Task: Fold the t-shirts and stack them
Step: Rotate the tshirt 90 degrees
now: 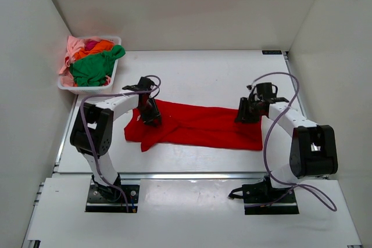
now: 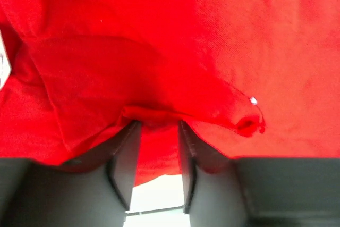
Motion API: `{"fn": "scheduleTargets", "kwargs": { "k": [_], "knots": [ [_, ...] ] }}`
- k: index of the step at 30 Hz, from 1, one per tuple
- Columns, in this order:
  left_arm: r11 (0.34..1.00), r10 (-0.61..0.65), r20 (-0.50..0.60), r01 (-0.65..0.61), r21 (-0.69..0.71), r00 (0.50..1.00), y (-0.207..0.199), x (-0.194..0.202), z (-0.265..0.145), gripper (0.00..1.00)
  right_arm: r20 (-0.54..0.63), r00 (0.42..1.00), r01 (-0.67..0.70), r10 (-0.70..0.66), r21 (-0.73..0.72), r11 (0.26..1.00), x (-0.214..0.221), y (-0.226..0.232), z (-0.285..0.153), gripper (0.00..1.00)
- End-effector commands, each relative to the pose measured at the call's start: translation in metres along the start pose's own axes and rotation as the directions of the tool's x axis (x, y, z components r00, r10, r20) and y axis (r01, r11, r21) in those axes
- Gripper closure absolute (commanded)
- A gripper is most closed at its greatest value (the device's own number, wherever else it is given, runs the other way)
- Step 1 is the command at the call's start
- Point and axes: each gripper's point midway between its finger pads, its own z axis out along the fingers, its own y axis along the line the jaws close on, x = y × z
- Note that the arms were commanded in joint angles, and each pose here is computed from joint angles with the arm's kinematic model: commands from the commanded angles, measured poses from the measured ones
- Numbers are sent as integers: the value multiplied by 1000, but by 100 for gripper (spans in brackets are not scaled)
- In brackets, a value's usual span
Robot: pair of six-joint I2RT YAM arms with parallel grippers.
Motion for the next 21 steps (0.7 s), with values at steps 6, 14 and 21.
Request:
{"fn": "scheduleTargets", "kwargs": {
  "k": [6,14,21],
  "knots": [
    [974,-94,119,67,214,988,-12,-17,-75,46,253,911,408,-325,-447,796,-76,174,-14,63],
    [917,-336,197,273,291,921,21,-31,-122,47,277,834,528,-477,-650,546,-64,287,26,58],
    [816,-486,198,361,452,851,25,-55,-178,46,260,811,530,-523,-705,471,-37,322,49,57]
  ]
}}
